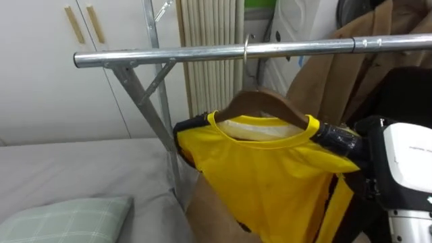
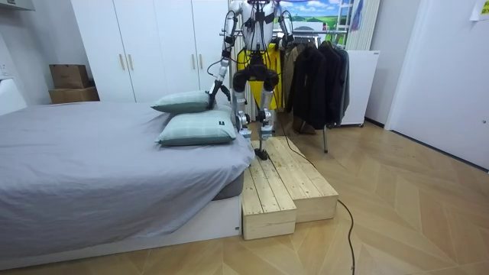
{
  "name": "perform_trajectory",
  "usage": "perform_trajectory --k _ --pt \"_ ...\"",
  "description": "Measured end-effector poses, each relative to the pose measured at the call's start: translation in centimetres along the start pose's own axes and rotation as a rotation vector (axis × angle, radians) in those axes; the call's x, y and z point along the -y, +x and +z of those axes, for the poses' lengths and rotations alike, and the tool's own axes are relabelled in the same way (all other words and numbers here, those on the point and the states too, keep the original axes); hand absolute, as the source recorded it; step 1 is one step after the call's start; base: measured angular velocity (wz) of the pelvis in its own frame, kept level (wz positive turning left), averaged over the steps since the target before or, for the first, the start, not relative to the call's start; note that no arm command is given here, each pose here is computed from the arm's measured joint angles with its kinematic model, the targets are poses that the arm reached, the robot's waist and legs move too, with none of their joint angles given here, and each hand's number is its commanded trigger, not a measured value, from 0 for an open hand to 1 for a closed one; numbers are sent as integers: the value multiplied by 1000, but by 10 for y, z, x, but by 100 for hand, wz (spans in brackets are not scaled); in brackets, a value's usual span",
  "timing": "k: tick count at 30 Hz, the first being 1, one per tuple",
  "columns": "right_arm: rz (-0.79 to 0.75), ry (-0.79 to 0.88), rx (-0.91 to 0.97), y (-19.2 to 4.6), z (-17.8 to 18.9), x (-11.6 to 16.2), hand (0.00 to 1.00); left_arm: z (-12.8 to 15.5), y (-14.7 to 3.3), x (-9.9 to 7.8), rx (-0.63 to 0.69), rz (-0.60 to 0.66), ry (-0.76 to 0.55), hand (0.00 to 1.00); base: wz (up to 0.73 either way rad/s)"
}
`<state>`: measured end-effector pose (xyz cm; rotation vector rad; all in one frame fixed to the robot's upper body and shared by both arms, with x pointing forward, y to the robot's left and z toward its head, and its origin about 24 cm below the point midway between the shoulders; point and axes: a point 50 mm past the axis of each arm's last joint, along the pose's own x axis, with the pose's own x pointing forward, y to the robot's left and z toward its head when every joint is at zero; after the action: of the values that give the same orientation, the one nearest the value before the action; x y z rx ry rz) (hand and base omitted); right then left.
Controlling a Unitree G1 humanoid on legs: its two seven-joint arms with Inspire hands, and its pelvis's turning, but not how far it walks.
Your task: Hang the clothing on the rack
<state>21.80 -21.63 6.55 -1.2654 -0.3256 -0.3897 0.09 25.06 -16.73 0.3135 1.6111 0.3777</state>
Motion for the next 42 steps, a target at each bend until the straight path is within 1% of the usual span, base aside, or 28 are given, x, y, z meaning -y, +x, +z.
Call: perform_trajectory --k 8,16,27,31,36,42 --pt "15 15 2 2 2 2 100 -13 1 -1 -13 -26 2 0 -2" --pt "-13 31 29 7 9 7 100 -12 2 -4 -1 -11 11 0 10" --pt "23 68 69 10 22 10 100 -7 1 -6 21 6 12 0 4" --pt "28 136 46 15 22 10 100 -7 2 -7 28 13 45 0 0" --pt "38 218 28 21 24 11 100 -6 2 -7 31 13 46 0 0" --pt "103 312 5 22 24 8 100 -4 1 -7 62 20 40 0 6"
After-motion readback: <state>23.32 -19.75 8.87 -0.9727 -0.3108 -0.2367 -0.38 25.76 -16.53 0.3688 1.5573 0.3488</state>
